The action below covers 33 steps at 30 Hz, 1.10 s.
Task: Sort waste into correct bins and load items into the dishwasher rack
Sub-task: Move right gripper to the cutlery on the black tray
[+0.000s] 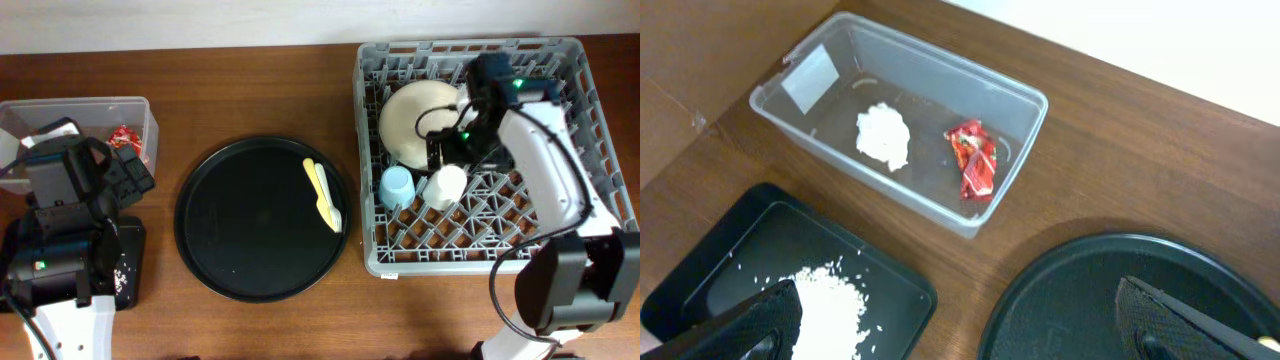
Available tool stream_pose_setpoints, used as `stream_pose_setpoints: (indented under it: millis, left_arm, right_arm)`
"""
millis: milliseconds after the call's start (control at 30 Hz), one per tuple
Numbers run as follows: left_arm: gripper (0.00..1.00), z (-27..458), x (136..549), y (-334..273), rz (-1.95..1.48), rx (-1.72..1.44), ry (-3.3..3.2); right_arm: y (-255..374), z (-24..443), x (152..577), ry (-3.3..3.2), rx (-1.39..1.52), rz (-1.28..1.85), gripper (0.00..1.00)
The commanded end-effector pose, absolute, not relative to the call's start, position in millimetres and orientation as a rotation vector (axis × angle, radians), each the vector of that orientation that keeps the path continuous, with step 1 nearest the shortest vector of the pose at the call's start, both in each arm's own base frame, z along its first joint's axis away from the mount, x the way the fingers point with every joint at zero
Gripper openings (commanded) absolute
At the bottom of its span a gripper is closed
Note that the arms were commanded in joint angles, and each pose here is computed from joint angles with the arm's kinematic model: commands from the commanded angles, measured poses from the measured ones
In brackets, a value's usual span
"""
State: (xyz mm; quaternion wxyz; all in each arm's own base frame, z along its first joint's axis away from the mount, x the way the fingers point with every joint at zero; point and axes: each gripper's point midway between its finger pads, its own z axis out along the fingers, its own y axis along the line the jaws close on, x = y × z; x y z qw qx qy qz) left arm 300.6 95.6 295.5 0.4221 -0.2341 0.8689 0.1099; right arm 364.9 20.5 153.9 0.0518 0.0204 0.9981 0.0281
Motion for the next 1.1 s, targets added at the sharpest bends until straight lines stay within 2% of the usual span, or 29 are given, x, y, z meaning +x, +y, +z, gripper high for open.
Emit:
stream_pose_setpoints:
  millis: [0,133,167,400,533,633,833,1067]
  left_arm:
    - [0.99,298.3,298.6,98.6,0.287,-0.599,2.164]
    - [0.99,298.3,298.6,98.6,0.287,-0.599,2.164]
    - [0.99,298.3,298.6,98.6,0.287,-0.599,2.164]
    - [0.99,298.3,298.6,98.6,0.287,-0.599,2.164]
    - [0.99,298.3,298.7,98.6,0.287,-0.599,2.164]
    - [0.99,298.3,298.7,98.6,0.287,-0.599,2.164]
    - [0.99,298.3,298.6,98.6,0.287,-0.599,2.164]
    - [0.99,298.3,298.6,98.6,0.287,-0.599,2.164]
  right_arm:
    - [35.6,224.9,369.9,2.930,0.006,0.197,0.98]
    - [78.8,272.3,358.0,2.852,-0.142,0.310,0.97]
    - [106.3,278.6,350.3,2.831,-0.247,0.349,0.98]
    - [220.4,264.4,319.2,2.775,-0.701,0.373,0.97]
    - [254.3,232.1,315.2,2.807,-0.784,0.371,0.97]
    - [268.1,187.4,319.8,2.850,-0.822,0.354,0.94]
    - [275.1,101.6,328.9,2.875,-0.827,0.344,0.91]
    - [273.8,46.2,327.0,2.843,-0.822,0.357,0.87]
